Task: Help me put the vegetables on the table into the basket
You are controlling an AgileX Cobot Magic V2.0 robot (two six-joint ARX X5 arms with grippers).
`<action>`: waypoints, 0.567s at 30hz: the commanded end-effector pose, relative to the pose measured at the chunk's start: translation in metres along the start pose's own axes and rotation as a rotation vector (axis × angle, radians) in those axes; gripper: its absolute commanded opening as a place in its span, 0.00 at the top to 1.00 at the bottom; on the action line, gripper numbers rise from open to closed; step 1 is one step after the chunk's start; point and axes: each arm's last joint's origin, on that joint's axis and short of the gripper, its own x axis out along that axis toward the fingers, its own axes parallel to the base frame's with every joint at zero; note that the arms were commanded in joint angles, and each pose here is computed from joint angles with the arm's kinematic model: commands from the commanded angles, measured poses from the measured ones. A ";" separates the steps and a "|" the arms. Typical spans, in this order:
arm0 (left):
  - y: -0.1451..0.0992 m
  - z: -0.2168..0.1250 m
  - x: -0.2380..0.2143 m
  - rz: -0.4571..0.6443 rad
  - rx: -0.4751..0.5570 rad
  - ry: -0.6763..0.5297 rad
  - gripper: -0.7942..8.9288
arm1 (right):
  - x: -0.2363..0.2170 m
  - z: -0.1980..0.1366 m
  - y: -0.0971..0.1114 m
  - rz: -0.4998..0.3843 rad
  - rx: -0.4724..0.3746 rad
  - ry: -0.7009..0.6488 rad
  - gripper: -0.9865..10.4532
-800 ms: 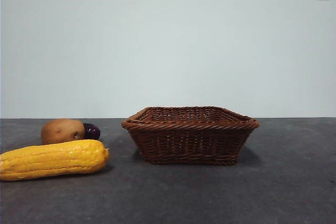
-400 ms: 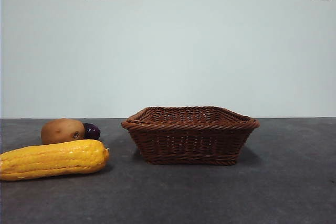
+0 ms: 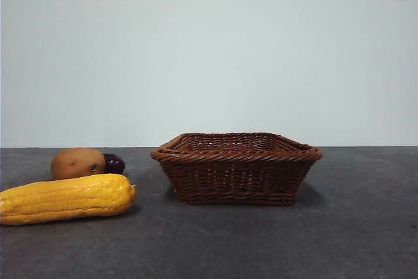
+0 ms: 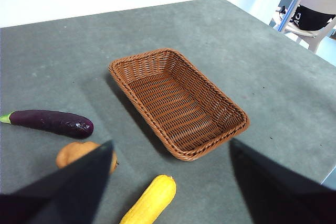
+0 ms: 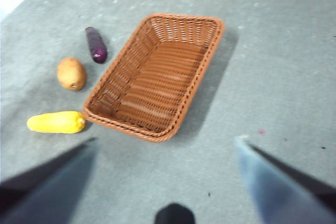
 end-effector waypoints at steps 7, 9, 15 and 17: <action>0.000 0.001 0.001 -0.004 0.023 0.000 0.23 | 0.008 0.005 -0.004 0.023 0.045 0.015 0.41; 0.000 0.001 0.001 -0.007 0.035 0.002 0.24 | 0.014 0.012 -0.007 0.041 0.070 0.017 0.41; 0.001 0.001 0.005 -0.022 0.034 0.018 0.23 | 0.042 0.059 -0.022 0.087 0.108 0.070 0.42; 0.001 0.002 0.007 -0.035 0.044 0.024 0.24 | 0.061 0.080 -0.026 0.109 0.108 0.105 0.42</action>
